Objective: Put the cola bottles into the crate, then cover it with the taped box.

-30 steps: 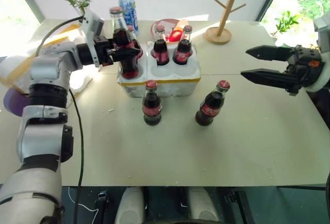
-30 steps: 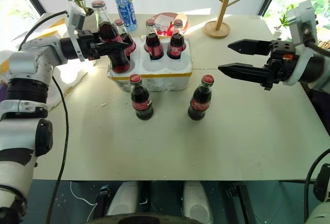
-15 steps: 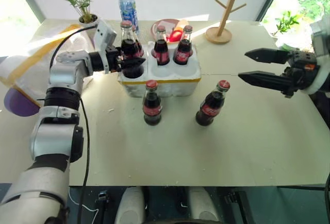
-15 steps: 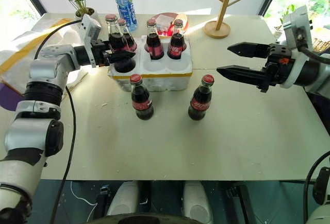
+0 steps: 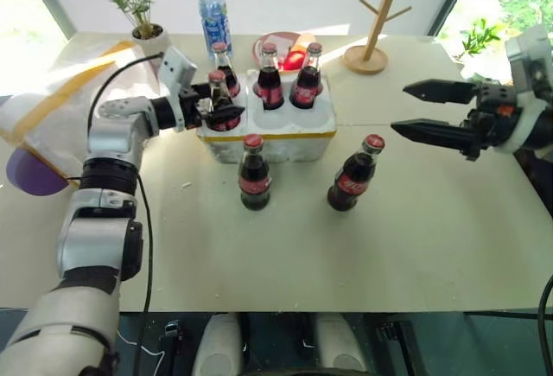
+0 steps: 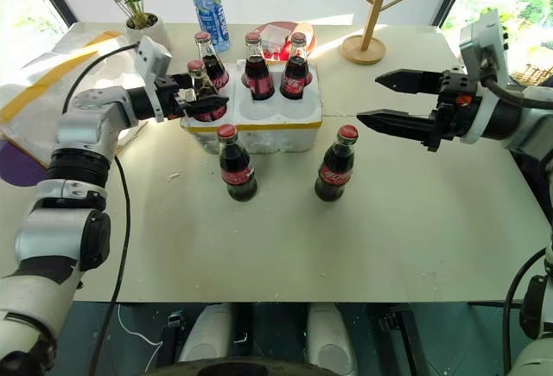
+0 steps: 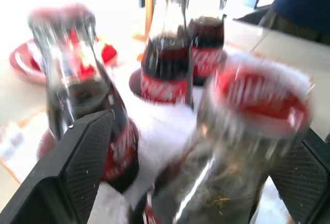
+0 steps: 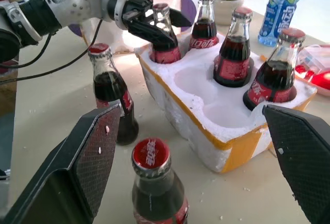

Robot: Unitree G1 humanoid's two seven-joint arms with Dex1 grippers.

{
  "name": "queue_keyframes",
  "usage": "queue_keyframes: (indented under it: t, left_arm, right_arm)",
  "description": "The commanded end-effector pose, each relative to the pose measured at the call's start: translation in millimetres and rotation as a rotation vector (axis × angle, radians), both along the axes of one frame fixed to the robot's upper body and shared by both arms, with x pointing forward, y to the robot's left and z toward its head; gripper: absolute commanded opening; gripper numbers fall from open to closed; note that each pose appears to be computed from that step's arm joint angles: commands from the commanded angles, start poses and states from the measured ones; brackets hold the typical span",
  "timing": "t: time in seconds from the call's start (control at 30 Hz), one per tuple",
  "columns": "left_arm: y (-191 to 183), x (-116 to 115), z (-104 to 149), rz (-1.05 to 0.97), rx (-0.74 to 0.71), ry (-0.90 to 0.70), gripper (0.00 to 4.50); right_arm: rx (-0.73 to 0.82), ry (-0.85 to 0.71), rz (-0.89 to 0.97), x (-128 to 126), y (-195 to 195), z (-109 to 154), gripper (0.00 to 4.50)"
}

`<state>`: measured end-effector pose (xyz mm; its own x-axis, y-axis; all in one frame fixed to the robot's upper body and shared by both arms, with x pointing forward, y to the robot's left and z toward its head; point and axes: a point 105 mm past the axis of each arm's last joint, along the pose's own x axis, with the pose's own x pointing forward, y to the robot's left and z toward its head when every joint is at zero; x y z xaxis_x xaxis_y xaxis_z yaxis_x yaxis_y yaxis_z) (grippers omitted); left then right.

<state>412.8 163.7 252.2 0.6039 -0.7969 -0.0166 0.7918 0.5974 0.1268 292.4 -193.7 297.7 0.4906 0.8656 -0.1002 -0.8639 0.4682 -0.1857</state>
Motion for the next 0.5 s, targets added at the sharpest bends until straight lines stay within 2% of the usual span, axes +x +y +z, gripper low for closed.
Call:
queue_keyframes:
  t: [0.03,0.13,0.23,0.37,0.5]
  left_arm:
    - [9,-28,64,-0.071,-0.067,-0.127,4.47]
    - [18,-54,84,-0.146,-0.063,-0.127,4.47]
    - [25,-90,86,-0.275,0.021,-0.084,4.47]
    - [40,-119,63,-0.329,0.203,0.012,4.47]
    - [53,-130,34,-0.324,0.318,0.103,4.47]
  right_arm:
    - [-0.023,-0.100,0.034,-10,6,24,4.50]
    - [-0.033,-0.117,0.075,-21,16,30,4.50]
    - [-0.060,-0.105,0.119,-36,27,27,4.50]
    - [-0.060,-0.037,0.138,-54,38,16,4.50]
    - [-0.081,0.129,0.151,-73,46,-21,4.50]
